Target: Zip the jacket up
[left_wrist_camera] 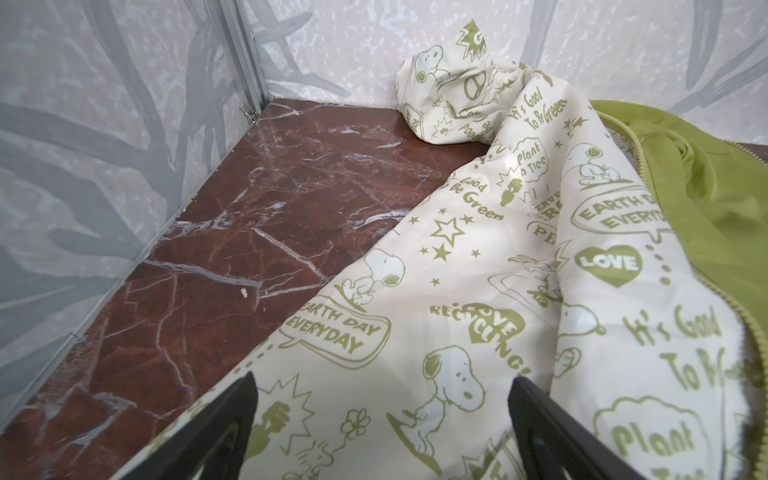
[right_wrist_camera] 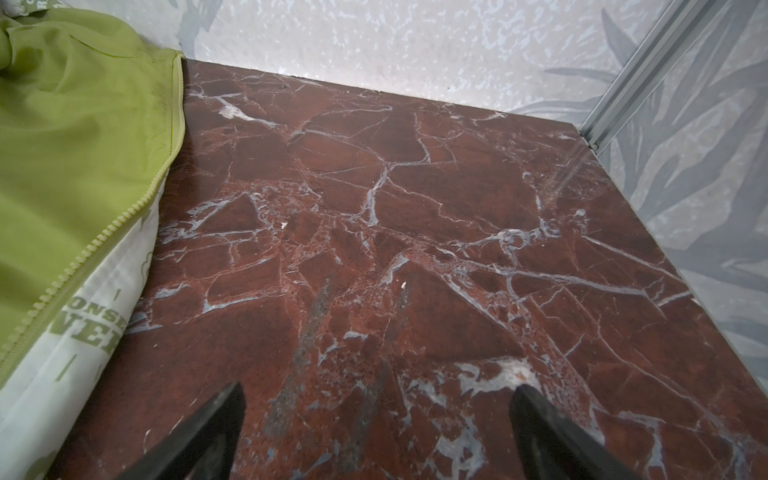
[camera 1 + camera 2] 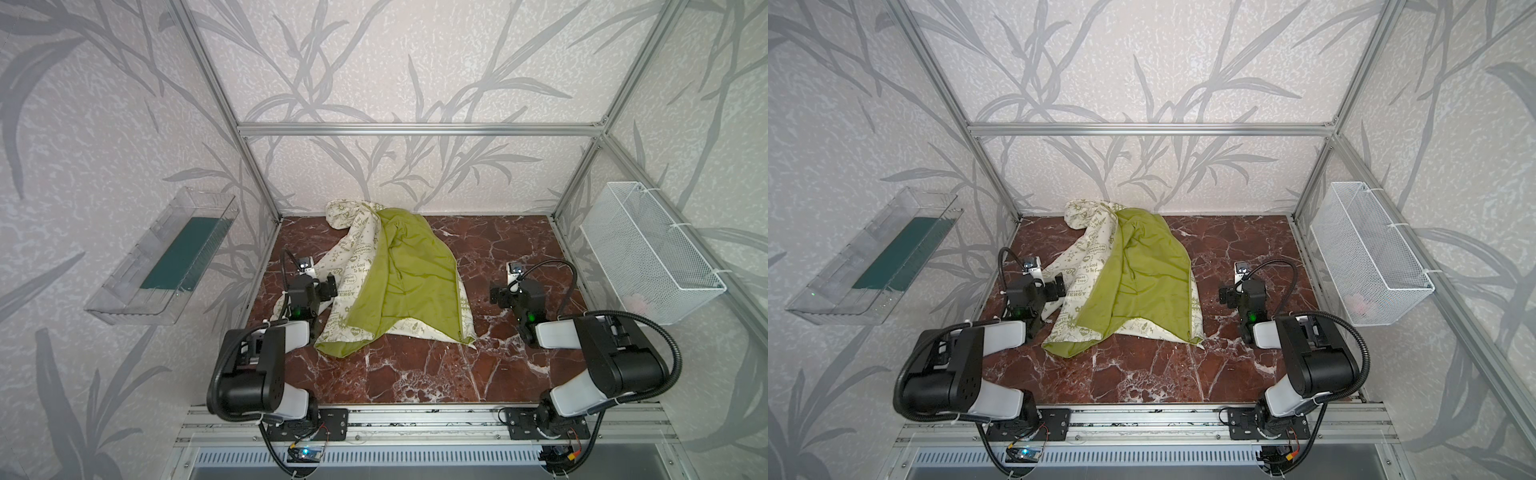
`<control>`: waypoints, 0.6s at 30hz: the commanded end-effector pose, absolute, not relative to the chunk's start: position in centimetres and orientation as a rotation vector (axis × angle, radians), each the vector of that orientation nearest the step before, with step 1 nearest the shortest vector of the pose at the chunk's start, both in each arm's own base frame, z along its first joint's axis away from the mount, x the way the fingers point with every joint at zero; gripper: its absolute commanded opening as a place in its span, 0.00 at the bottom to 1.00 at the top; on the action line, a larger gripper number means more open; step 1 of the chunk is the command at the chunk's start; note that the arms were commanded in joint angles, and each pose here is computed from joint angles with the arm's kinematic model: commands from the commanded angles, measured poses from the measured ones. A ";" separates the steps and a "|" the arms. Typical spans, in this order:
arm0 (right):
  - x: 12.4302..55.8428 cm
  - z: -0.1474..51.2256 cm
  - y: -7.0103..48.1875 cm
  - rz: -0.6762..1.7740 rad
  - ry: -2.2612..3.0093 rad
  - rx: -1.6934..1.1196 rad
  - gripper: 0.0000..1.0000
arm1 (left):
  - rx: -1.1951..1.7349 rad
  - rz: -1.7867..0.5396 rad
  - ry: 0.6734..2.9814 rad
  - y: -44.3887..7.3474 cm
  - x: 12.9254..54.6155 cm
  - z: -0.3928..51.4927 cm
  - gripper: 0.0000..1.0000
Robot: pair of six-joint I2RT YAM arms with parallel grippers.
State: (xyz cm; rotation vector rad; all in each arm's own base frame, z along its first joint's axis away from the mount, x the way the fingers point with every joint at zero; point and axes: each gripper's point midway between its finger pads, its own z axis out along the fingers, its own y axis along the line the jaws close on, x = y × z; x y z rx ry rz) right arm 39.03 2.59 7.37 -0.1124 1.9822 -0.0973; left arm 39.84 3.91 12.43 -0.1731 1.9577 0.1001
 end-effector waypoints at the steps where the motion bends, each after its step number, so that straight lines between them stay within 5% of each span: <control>1: 39.7 9.1 2.6 -0.086 1.934 -0.093 0.99 | -0.172 0.083 2.060 3.4 39.3 15.8 0.97; 11: 39.4 11.0 3.8 -0.090 1.990 -0.165 0.99 | -0.123 -0.511 2.297 -5.0 36.0 15.7 0.96; 18: 37.4 14.9 7.1 0.095 2.151 -0.200 0.99 | -0.012 -0.568 2.444 -8.3 35.7 11.7 0.96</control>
